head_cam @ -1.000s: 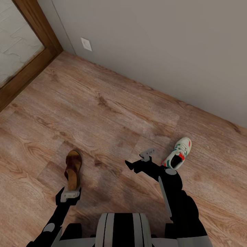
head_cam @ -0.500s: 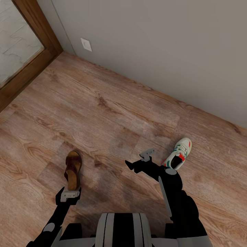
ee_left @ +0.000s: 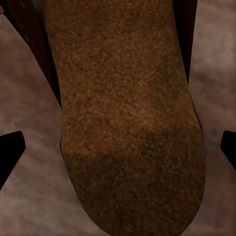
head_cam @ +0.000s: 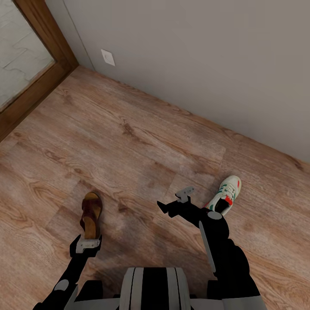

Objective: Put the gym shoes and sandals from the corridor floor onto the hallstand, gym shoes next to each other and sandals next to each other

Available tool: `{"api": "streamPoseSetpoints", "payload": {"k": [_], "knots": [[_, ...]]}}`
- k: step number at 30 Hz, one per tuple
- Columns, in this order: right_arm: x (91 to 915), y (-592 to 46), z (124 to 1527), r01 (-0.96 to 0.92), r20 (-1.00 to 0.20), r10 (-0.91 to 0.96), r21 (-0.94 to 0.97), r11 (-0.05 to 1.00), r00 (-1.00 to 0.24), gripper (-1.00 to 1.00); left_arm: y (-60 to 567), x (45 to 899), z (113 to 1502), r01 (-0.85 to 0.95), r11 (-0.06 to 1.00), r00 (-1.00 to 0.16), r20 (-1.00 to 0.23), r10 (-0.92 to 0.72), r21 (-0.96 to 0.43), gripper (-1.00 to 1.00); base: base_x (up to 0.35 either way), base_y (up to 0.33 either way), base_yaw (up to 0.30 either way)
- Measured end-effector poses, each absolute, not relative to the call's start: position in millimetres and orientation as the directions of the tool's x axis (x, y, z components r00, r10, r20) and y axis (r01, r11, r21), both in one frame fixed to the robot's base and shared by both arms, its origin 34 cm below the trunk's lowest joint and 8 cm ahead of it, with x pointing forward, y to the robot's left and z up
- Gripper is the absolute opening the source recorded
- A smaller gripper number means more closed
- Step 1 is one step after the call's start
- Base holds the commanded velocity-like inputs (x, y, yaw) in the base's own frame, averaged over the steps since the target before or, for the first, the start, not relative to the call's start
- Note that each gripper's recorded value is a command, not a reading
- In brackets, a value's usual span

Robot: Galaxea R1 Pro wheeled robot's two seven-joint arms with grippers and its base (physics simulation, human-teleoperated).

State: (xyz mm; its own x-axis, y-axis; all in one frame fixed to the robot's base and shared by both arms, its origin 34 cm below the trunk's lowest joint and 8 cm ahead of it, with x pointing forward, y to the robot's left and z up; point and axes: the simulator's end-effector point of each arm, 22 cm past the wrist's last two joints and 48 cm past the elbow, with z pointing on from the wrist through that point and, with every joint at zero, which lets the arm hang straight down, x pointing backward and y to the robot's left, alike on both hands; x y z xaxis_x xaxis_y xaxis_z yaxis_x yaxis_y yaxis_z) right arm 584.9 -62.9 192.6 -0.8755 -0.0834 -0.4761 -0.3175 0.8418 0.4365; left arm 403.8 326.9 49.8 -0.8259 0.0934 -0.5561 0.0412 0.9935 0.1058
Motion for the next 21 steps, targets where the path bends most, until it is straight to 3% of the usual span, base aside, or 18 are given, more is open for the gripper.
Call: {"api": "streamPoseSetpoints", "payload": {"k": [12,13,21], "knots": [[584.9,-63.0,192.5,-0.318,-0.476,-0.084,0.436,0.842,-0.875,1.0,327.2,403.2,49.6,0.042,0.993,-0.827,-0.555,0.095,0.107,1.0,0.0,0.0,0.0],[584.9,-63.0,192.5,-0.318,-0.476,-0.084,0.436,0.842,-0.875,1.0,327.3,402.9,49.6,0.042,0.993,-0.827,-0.554,0.095,0.107,-1.0,0.0,0.0,0.0],[584.9,-62.8,192.6,-0.317,-0.476,-0.082,0.437,0.842,-0.876,1.0,328.5,401.2,49.1,0.041,0.993,-0.829,-0.551,0.093,0.107,-1.0,0.0,0.0,0.0]]}}
